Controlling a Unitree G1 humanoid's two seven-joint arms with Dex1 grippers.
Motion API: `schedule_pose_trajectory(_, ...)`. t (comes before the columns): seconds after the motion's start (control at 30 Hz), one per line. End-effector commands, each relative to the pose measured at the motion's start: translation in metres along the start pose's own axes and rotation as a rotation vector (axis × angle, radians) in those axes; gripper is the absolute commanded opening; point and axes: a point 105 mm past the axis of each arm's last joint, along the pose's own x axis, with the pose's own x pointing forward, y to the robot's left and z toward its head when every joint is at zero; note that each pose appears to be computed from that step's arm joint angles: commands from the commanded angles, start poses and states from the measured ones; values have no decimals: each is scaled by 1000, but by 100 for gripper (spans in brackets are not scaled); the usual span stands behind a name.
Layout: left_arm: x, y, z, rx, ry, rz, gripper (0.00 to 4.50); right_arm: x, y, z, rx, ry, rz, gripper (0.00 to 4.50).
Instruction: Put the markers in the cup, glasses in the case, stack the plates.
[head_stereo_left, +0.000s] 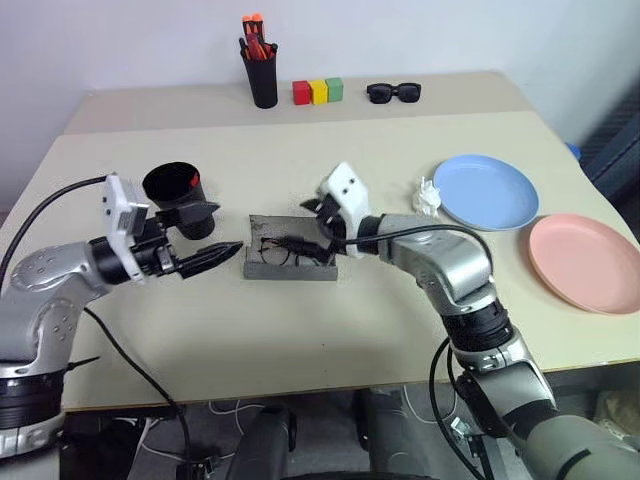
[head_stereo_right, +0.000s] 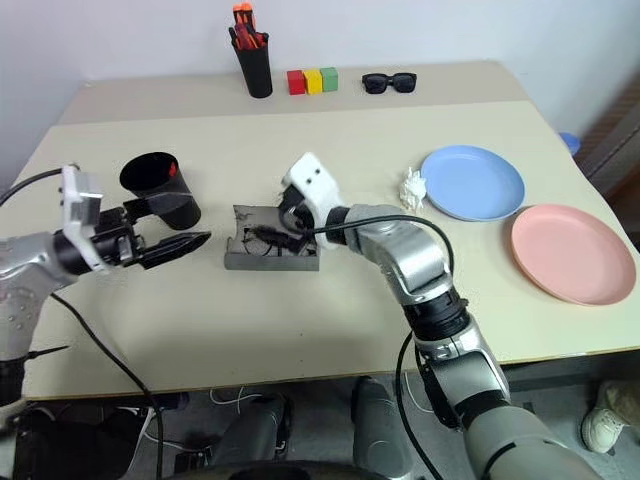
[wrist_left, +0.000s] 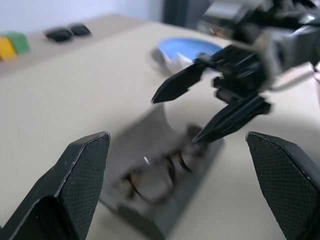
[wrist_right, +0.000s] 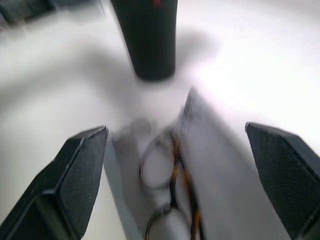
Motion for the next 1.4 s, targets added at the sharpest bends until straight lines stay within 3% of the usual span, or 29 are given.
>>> schedule_pose_trajectory(0.03,11,2,3,20,-9,12,450,-29,-6,19,-56,-123,-34,448)
schedule_pose_trajectory(0.17,33,7,-4,44,-15,33,450,-64,-14,4,-159,-122,-104,448)
schedule_pose_trajectory(0.27,50,10,-4,17,-42,26,364,-78,-13,-4,-109,-121,-91,450)
schedule_pose_trajectory(0.5,99,40,-9,65,-38,167,6,-81,-18,-8,-128,-117,-174,450)
schedule_pose_trajectory(0.63,121,60,-22,58,52,263,6,-79,-14,-10,-129,-121,-179,450)
schedule_pose_trajectory(0.8,143,68,-17,-42,90,299,6,-78,-10,-13,-119,-120,-174,450)
schedule_pose_trajectory(1.0,147,54,-42,-94,311,181,6,-72,-7,-12,-109,-142,-176,450)
schedule_pose_trajectory(1.4,143,49,-47,-219,437,106,6,-67,-3,-13,-92,-172,-202,450)
